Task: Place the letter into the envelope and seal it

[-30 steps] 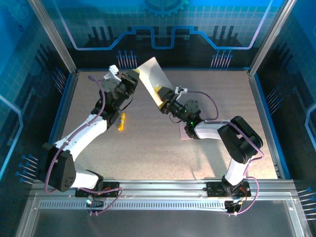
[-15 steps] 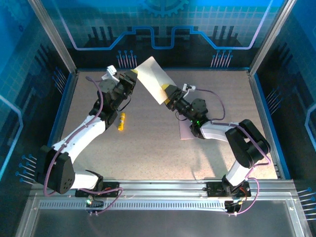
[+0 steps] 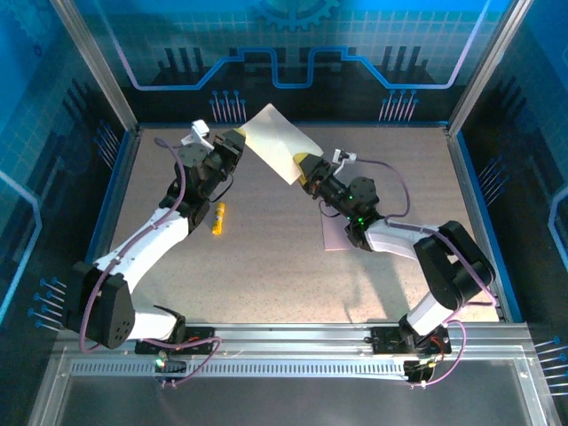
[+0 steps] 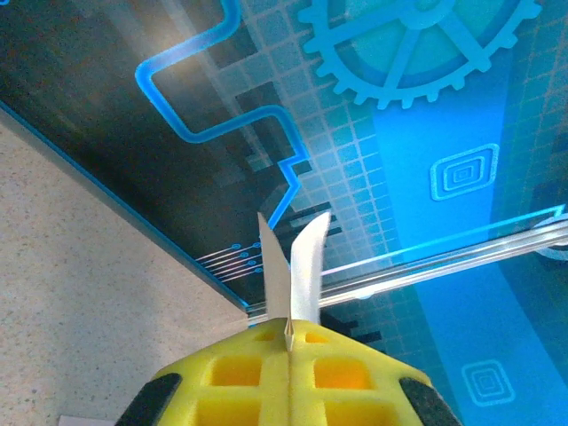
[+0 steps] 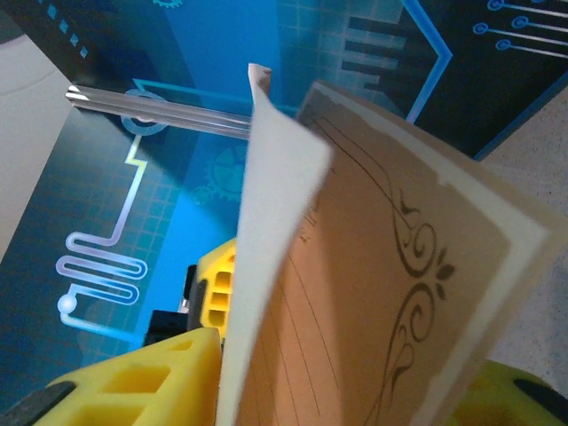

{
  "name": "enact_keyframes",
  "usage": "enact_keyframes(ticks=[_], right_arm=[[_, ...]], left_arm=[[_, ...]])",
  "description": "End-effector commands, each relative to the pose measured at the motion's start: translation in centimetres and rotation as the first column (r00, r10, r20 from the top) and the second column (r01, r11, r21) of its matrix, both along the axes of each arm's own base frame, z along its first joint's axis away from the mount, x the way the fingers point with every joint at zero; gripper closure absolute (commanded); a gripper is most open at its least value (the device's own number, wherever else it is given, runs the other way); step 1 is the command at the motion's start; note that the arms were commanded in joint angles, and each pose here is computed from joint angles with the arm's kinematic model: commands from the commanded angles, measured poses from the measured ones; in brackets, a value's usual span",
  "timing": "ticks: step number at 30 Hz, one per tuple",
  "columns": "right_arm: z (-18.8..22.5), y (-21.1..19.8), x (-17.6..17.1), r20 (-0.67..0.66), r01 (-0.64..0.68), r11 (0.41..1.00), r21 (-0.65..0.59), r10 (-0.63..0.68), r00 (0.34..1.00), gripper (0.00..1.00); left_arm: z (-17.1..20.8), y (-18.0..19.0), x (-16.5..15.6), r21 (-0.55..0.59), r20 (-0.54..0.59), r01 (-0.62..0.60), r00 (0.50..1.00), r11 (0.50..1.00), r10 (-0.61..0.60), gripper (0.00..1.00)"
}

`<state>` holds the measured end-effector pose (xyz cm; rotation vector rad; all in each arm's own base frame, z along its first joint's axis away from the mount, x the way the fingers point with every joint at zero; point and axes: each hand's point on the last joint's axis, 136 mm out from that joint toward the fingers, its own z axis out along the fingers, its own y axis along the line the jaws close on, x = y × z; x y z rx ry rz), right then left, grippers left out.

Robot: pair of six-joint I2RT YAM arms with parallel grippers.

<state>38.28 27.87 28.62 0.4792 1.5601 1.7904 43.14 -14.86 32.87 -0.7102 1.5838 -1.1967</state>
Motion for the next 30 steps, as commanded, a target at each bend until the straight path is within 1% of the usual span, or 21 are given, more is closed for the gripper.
enact_keyframes(ticks=[1, 3, 4, 5, 6, 7, 9, 12, 16, 17, 19, 21, 23, 25, 27, 28, 30], right_arm=[[1.2, -1.1, 0.0, 0.044, 0.036, 0.999, -0.010, -0.036, 0.998, 0.60], [1.3, -1.1, -0.1, 0.049, 0.034, 0.999, -0.009, -0.033, 0.998, 0.68], [1.4, -1.2, -0.1, 0.051, 0.034, 0.999, -0.008, -0.033, 0.998, 0.75], [1.5, -1.2, -0.1, 0.053, 0.033, 0.999, -0.009, -0.032, 0.998, 0.94], [1.5, -1.2, -0.1, 0.055, 0.032, 0.999, -0.008, -0.032, 0.998, 1.00], [1.5, -1.2, -0.1, 0.056, 0.030, 0.999, -0.009, -0.030, 0.998, 1.00], [1.7, -1.2, -0.3, 0.059, 0.026, 1.000, -0.013, -0.025, 0.998, 1.00], [1.9, -1.2, -0.5, 0.063, 0.020, 0.999, -0.037, -0.018, 0.998, 1.00], [1.8, -1.6, -0.8, 0.033, 0.000, 0.991, -0.131, 0.004, 0.999, 1.00], [1.6, -1.7, -1.0, 0.028, -0.005, 0.986, -0.166, 0.010, 1.000, 1.00], [1.6, -2.4, -1.4, 0.014, -0.010, 0.970, -0.244, 0.014, 1.000, 1.00], [1.3, -3.0, -2.0, -0.006, -0.034, 0.938, -0.345, 0.034, 0.999, 1.00], [1.6, -3.6, -2.5, -0.009, -0.049, 0.901, -0.431, 0.050, 0.999, 1.00], [1.4, -4.3, -3.1, -0.023, -0.076, 0.850, -0.521, 0.076, 0.997, 1.00], [1.5, -4.7, -3.5, -0.033, -0.104, 0.814, -0.572, 0.104, 0.994, 1.00], [1.7, -4.7, -3.6, -0.031, -0.121, 0.806, -0.579, 0.126, 0.991, 1.00], [1.9, -4.7, -3.9, -0.033, -0.156, 0.802, -0.577, 0.169, 0.985, 1.00]], left_arm=[[0.2, 0.2, -0.6, 0.036, 0.018, 0.012, 1.000, 0.999, -0.013, 1.00], [-0.1, 0.0, -0.6, 0.038, 0.014, 0.023, 1.000, 0.999, -0.024, 1.00], [-0.1, 0.0, -0.7, 0.040, 0.015, 0.027, 1.000, 0.999, -0.027, 1.00], [-0.2, -0.1, -0.7, 0.043, 0.014, 0.031, 0.999, 0.999, -0.032, 1.00], [-0.4, -0.1, -0.7, 0.046, 0.010, 0.031, 0.999, 0.998, -0.032, 0.99], [-0.5, -0.1, -0.8, 0.048, 0.009, 0.033, 0.999, 0.998, -0.034, 0.97], [-0.7, -0.1, -0.9, 0.056, 0.007, 0.038, 0.999, 0.998, -0.038, 0.88], [-1.0, -0.2, -1.2, 0.094, 0.008, 0.056, 0.998, 0.994, -0.057, 0.67], [-1.0, 0.8, -2.3, 0.236, -0.001, 0.056, 0.998, 0.970, -0.057, 0.36], [-1.0, 1.2, -2.6, 0.272, -0.013, 0.057, 0.998, 0.961, -0.056, 0.31], [-0.5, 2.6, -3.4, 0.372, -0.042, 0.056, 0.998, 0.927, -0.043, 0.20], [0.7, 3.4, -4.4, 0.464, -0.044, 0.065, 0.998, 0.884, -0.051, 0.15], [2.0, 3.3, -5.4, 0.529, -0.038, 0.107, 0.994, 0.842, -0.102, 0.12], [3.2, 2.1, -6.4, 0.578, -0.039, 0.192, 0.977, 0.793, -0.208, 0.06], [3.3, 0.3, -7.2, 0.587, -0.071, 0.312, 0.939, 0.747, -0.336, 0.01], [3.1, -0.8, -7.6, 0.572, -0.085, 0.376, 0.911, 0.729, -0.403, 0.01], [2.4, -2.5, -8.1, 0.517, -0.092, 0.474, 0.859, 0.713, -0.504, 0.01]])
